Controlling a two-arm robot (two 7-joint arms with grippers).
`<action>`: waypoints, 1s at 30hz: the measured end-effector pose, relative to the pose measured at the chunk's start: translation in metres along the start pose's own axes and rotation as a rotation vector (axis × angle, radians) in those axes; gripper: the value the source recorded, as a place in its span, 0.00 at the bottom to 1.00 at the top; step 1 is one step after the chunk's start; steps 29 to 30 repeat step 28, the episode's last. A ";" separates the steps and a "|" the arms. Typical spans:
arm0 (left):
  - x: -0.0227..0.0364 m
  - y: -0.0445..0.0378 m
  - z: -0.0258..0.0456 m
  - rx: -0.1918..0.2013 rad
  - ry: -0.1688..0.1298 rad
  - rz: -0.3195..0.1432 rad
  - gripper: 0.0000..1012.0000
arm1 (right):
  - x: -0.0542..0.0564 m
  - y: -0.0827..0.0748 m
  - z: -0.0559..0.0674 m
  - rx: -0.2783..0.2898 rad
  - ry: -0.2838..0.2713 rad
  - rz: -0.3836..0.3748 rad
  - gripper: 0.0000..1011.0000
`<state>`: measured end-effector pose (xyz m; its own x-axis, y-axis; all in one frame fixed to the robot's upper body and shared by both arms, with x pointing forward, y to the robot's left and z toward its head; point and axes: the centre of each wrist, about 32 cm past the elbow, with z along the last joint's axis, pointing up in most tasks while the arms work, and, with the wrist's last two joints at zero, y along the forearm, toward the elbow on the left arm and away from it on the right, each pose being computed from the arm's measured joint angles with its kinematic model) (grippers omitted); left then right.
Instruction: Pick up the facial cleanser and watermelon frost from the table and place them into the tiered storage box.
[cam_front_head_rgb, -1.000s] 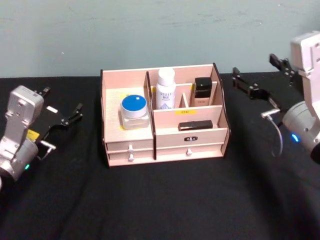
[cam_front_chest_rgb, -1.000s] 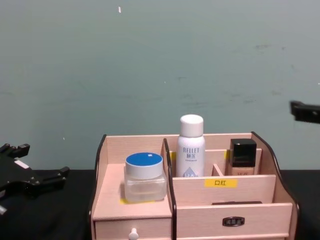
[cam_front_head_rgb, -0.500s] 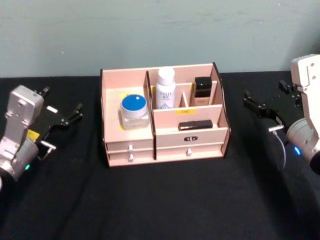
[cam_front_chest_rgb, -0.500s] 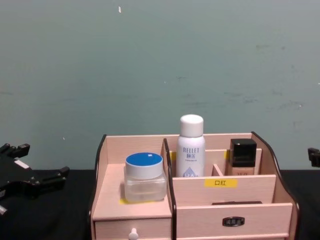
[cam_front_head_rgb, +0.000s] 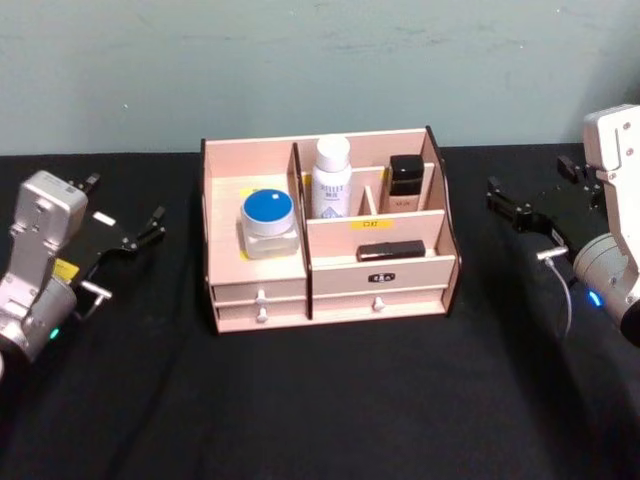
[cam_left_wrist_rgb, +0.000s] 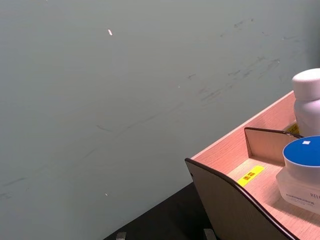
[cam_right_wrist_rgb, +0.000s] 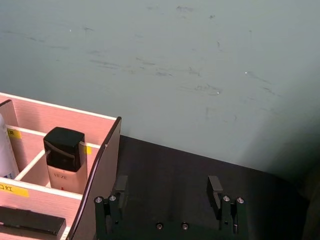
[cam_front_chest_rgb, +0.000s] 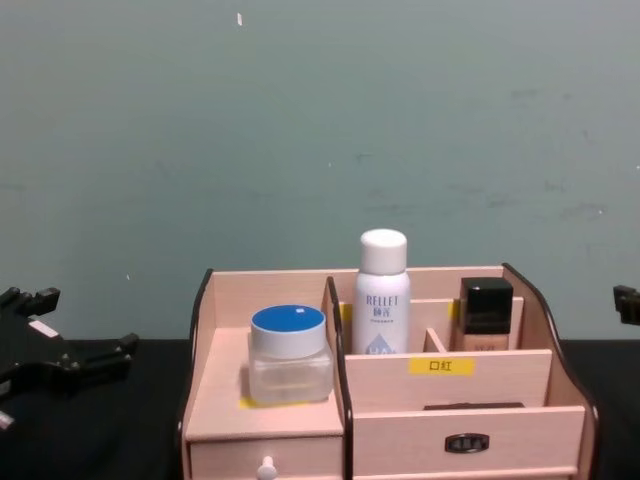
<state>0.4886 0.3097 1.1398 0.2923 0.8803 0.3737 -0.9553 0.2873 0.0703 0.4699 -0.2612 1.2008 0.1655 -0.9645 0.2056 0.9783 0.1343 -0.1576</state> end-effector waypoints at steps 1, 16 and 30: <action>0.0000 0.0000 0.0000 0.000 0.000 0.000 0.99 | 0.000 0.000 0.000 0.001 0.000 0.000 0.99; 0.0000 0.0000 0.0000 0.000 0.000 0.000 0.99 | 0.000 0.000 0.002 0.007 -0.001 0.003 0.99; 0.0000 0.0000 0.0000 0.000 0.000 0.000 0.99 | 0.000 -0.001 0.002 0.008 0.000 0.004 0.99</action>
